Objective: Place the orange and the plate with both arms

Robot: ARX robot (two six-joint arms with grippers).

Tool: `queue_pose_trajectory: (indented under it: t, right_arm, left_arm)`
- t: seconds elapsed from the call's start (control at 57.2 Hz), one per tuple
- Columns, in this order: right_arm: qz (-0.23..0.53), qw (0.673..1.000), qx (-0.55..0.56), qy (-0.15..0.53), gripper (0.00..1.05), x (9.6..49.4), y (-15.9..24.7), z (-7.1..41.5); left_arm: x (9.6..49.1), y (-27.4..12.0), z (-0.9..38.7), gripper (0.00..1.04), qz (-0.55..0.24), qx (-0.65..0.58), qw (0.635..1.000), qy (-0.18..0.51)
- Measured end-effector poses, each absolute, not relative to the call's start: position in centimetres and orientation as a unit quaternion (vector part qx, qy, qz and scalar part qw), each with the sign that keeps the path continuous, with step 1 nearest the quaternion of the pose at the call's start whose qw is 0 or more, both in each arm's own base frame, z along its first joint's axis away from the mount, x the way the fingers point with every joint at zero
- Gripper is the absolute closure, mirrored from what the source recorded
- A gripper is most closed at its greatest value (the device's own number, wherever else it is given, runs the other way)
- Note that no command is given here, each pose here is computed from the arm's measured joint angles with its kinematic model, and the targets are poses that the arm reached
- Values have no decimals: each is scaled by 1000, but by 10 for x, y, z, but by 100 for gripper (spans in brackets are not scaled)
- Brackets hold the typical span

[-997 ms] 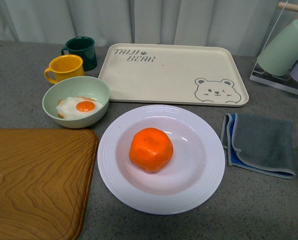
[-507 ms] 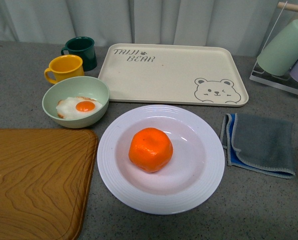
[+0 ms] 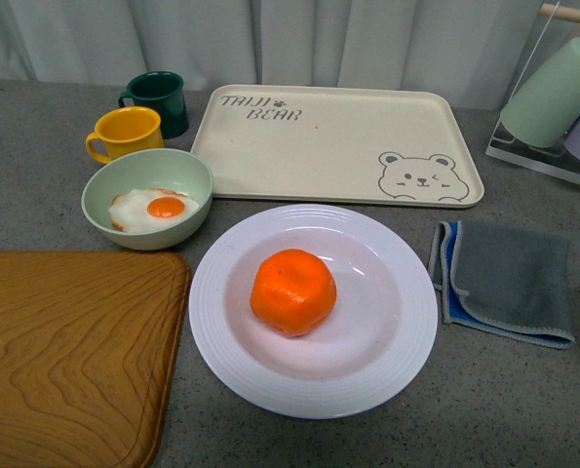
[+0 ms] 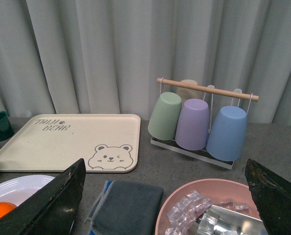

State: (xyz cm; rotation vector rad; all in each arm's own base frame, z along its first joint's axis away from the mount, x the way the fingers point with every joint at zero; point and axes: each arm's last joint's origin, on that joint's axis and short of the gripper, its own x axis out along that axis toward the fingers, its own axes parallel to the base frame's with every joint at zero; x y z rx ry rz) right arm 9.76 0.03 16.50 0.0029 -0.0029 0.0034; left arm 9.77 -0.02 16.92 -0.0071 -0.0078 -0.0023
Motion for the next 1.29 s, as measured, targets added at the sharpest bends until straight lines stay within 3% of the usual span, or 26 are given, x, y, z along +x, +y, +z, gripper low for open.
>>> queue_pose_trajectory:
  t: [0.122, 0.507, 0.542, 0.577, 0.647, 0.822, 0.962, 1.294]
  right_arm:
    - [2, 1000, 1, -1, 9, 98, 0, 165]
    - [4, 1000, -3, 2, 9, 98, 0, 165]
    - [22, 999, -18, 37, 9, 98, 1, 165]
    - [51, 991, -45, 115, 9, 100, 3, 166]
    - [89, 977, -61, 182, 9, 112, 9, 168]
    - [147, 953, -25, 263, 9, 165, 28, 170]
    - [173, 913, 44, 366, 9, 205, 48, 150]
    - [147, 853, 85, 493, 9, 264, 84, 110]
  left_arm:
    - [97, 0, 170, 99, -1, -4, 1000, -8]
    - [97, 0, 170, 29, -1, -4, 1000, -8]
    - [97, 0, 170, 23, -1, -4, 1000, -8]
    - [97, 0, 170, 16, -1, -4, 1000, -8]
    - [97, 0, 170, 5, -1, -3, 1000, -8]
    - [97, 0, 170, 7, -1, -2, 1000, -8]
    - [97, 0, 170, 7, -1, -2, 1000, -8]
    - [97, 0, 170, 7, -1, -2, 1000, -8]
